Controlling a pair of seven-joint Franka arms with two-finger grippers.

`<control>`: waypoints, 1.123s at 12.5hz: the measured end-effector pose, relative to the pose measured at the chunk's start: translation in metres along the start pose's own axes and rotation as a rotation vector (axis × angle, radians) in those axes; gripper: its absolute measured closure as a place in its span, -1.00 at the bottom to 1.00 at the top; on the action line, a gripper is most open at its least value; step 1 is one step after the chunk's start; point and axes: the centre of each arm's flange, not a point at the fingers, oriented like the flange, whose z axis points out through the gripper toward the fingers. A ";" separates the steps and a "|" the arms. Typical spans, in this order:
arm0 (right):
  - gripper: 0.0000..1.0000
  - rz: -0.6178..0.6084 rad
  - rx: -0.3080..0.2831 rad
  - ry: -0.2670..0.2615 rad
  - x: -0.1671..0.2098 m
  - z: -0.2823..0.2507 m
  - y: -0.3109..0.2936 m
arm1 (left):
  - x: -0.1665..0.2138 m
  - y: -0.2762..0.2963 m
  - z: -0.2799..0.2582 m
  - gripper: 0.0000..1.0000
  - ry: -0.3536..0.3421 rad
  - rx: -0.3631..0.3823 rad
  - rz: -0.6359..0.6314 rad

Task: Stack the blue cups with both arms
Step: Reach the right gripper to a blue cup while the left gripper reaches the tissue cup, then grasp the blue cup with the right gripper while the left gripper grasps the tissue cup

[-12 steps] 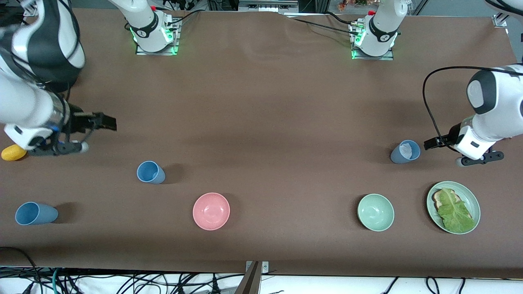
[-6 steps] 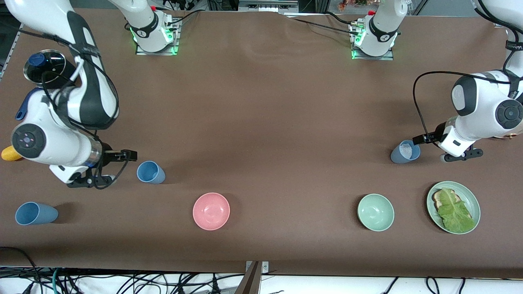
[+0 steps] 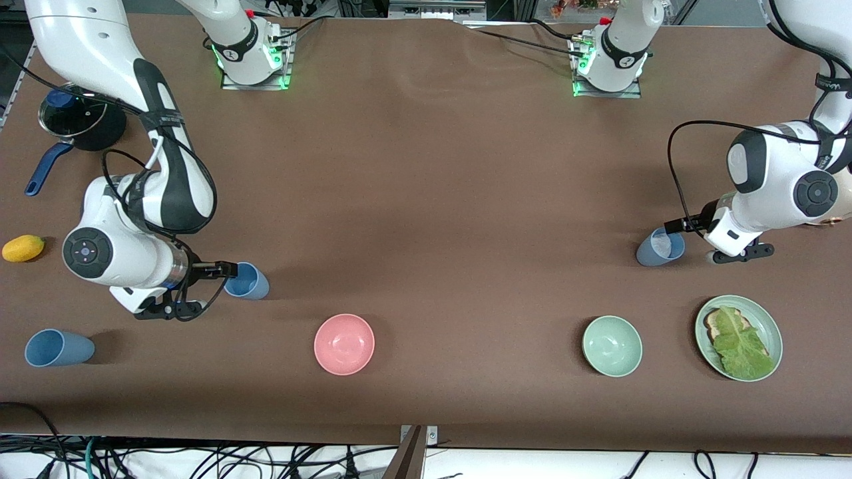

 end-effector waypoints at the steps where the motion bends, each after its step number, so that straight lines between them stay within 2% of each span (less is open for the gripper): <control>1: -0.96 0.000 0.000 -0.002 0.001 0.006 0.000 | 0.000 0.000 0.000 -0.89 0.001 0.000 0.000; 3: -0.93 0.000 -0.001 -0.011 0.002 0.016 0.000 | 0.002 0.002 -0.002 -0.36 0.005 0.000 0.003; 5: -0.85 0.002 -0.001 -0.018 0.003 0.023 0.000 | 0.006 0.004 -0.006 -0.33 0.015 0.001 0.007; 6: -0.71 0.003 -0.001 -0.020 0.003 0.025 0.000 | 0.009 0.005 -0.008 -0.34 0.021 0.001 0.008; 7: -0.70 0.003 -0.001 -0.021 0.003 0.026 0.000 | 0.011 0.006 -0.011 -0.34 0.029 0.002 0.009; 10: -0.09 0.004 0.000 -0.026 0.003 0.029 -0.001 | 0.020 0.009 -0.022 -0.37 0.031 0.003 0.014; 11: -0.08 0.004 0.001 -0.029 0.003 0.031 -0.001 | 0.024 0.011 -0.026 -0.37 0.023 0.004 0.016; 12: 0.17 0.008 0.008 -0.034 0.003 0.035 -0.001 | 0.027 0.012 -0.029 -0.38 0.017 0.005 0.016; 13: 0.34 0.013 0.017 -0.038 0.003 0.037 -0.002 | 0.029 0.013 -0.027 -0.38 0.010 0.005 0.016; 14: 0.35 0.016 0.021 -0.041 0.003 0.039 -0.002 | 0.030 0.016 -0.022 -0.38 -0.002 -0.002 0.012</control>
